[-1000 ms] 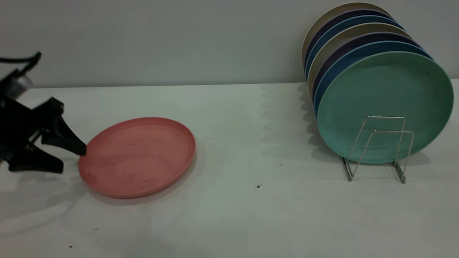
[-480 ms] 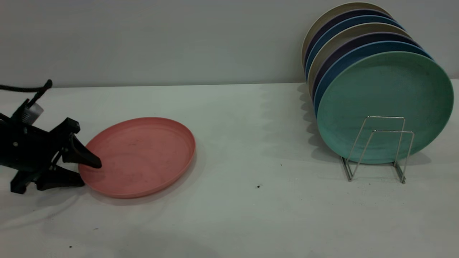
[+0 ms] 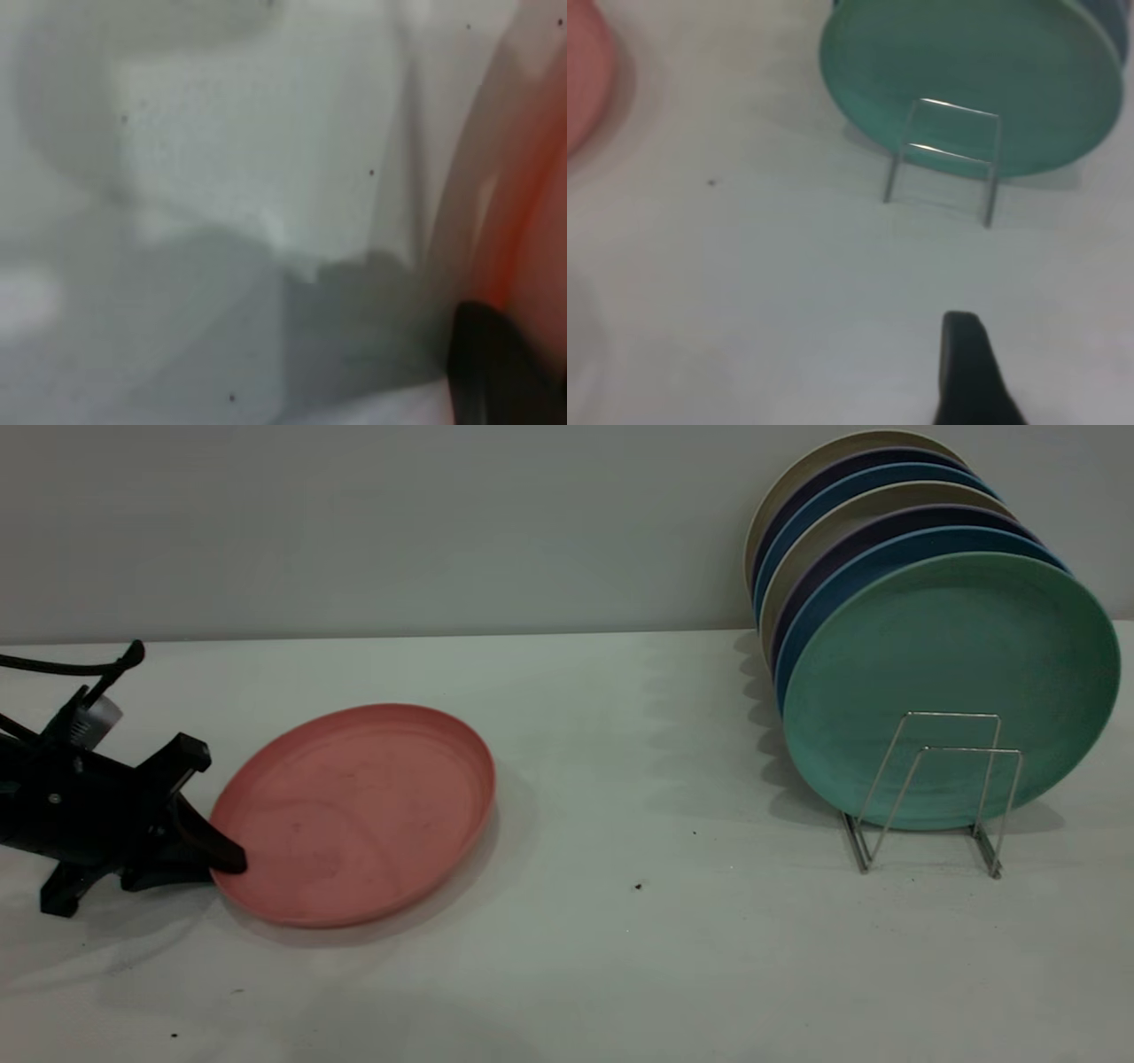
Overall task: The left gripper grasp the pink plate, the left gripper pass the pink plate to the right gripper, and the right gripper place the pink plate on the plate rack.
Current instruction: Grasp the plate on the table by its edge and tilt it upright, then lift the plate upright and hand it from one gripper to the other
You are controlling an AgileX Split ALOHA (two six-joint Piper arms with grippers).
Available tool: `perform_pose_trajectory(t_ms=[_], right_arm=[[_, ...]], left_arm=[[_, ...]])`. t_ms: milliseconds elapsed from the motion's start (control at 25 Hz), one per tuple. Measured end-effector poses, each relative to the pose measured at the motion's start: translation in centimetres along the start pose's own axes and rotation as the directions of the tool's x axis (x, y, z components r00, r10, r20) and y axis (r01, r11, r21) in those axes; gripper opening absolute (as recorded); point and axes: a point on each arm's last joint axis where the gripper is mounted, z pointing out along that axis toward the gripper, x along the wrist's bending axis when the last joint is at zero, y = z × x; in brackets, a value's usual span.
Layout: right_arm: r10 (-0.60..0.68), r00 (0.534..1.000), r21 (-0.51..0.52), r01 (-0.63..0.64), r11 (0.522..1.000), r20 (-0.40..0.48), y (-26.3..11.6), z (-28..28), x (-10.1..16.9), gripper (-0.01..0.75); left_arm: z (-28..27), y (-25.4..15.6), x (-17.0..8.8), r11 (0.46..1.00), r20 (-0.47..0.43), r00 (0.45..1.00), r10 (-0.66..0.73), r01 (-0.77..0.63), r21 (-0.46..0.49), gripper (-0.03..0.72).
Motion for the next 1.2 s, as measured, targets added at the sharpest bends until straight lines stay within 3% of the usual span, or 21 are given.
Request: perform_pose_trajectory(t_ms=[280,520,800,920,1200], right_arm=[[0.093,0.996,0.037,-0.093,0.995,0.011,-0.6,5.9,-1.1,0.460],[0.115,0.993,0.119,-0.111,0.987,-0.034,-1.4,10.1,-1.1,0.460],[0.085,0.960,0.096,-0.061,0.993,-0.268,0.3,14.5,1.8,0.460],[0.079,0.926,0.079,-0.053,0.995,-0.370,0.6,16.4,2.7,0.460],[0.144,0.823,0.144,-0.076,0.987,-0.550,0.0,19.8,4.0,0.460]], left_arm=[[-3.3,1.9,-3.1,0.963,-0.039,0.969,0.244,-0.247,-0.107,0.016],[-3.1,0.8,-6.8,0.908,0.015,0.910,0.414,-0.412,-0.073,0.016],[-3.4,-0.8,-11.5,0.844,0.090,0.839,0.537,-0.531,-0.076,0.016],[-3.6,-1.3,-12.6,0.834,0.117,0.826,0.552,-0.547,-0.077,0.016],[-3.0,-2.7,-14.3,0.823,0.170,0.808,0.565,-0.566,-0.042,0.016]])
